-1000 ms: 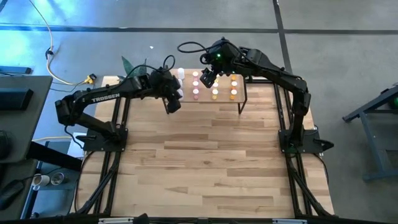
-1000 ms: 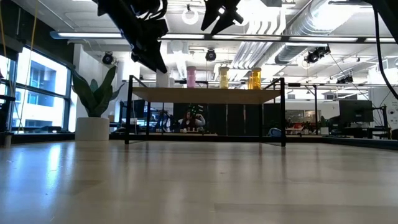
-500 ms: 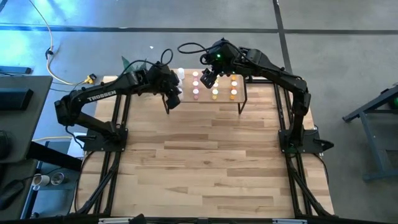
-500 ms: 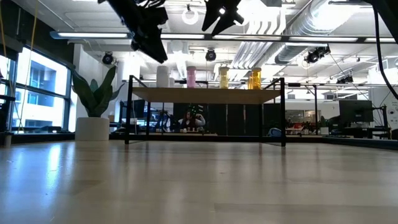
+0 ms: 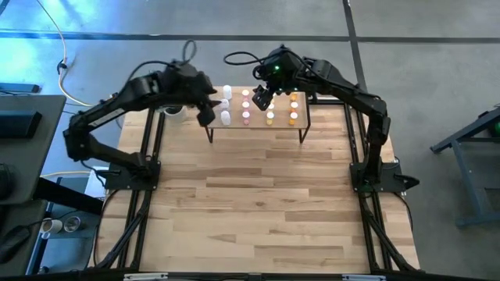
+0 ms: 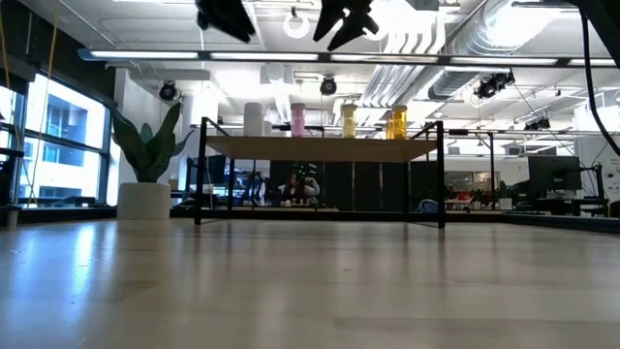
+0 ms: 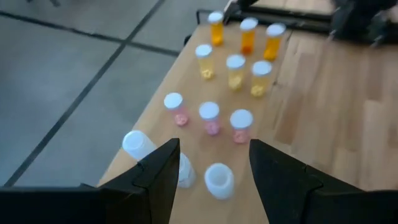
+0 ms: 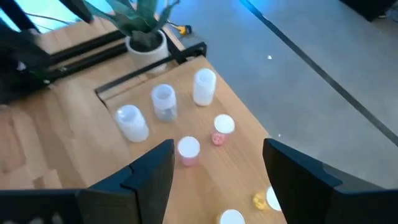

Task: Pick and place medicine bottles onto shelf by color
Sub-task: Return to Home Position

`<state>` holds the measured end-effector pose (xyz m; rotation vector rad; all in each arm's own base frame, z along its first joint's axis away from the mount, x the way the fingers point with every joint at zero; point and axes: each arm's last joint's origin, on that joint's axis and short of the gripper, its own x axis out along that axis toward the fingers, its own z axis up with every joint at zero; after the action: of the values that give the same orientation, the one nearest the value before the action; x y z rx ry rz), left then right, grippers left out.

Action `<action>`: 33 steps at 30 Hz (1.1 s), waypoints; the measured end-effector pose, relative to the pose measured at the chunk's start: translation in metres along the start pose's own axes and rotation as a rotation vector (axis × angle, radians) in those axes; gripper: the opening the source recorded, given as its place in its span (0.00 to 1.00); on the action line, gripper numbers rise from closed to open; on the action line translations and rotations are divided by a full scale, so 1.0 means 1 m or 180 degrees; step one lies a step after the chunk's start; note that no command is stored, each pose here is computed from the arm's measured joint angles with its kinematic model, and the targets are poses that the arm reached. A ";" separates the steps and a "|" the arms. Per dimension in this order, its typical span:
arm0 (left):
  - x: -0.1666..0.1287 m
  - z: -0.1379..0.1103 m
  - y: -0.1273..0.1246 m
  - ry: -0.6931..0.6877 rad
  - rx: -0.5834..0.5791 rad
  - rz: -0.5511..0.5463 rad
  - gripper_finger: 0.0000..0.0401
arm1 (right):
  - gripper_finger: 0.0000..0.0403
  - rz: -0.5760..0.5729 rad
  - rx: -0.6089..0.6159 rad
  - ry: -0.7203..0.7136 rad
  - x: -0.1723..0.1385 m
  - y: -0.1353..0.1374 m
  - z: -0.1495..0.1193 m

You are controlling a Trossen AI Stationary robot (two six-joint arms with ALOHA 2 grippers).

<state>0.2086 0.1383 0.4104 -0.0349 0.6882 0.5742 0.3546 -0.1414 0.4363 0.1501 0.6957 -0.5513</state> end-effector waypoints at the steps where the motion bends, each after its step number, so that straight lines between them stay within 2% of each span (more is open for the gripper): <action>1: -0.008 -0.001 0.000 -0.0041 -0.0016 -0.0034 0.46 | 0.59 0.0013 -0.0004 -0.0026 -0.002 0.000 0.001; 6: -0.038 -0.019 -0.003 -0.0324 -0.0199 -0.0234 0.46 | 0.59 0.0066 -0.0058 -0.0163 -0.013 0.004 0.007; 12: -0.046 -0.064 -0.016 -0.0788 -0.0374 -0.0317 0.46 | 0.59 0.0093 0.0016 -0.0278 -0.020 0.006 0.012; 15: -0.044 -0.089 -0.023 -0.0979 -0.0475 -0.0391 0.46 | 0.59 0.0103 0.0127 -0.0320 -0.020 0.006 0.013; 23: -0.030 -0.153 -0.040 -0.1327 -0.0465 -0.0572 0.46 | 0.59 0.0190 0.0236 -0.0574 -0.023 0.013 0.020; 33: -0.005 -0.213 -0.051 -0.1623 -0.0588 -0.0703 0.46 | 0.59 0.0231 0.0381 -0.0595 -0.028 0.015 0.020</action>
<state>0.1057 0.0463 0.2398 -0.1304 0.1309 0.4077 0.3568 -0.1229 0.4690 0.2317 0.4740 -0.5299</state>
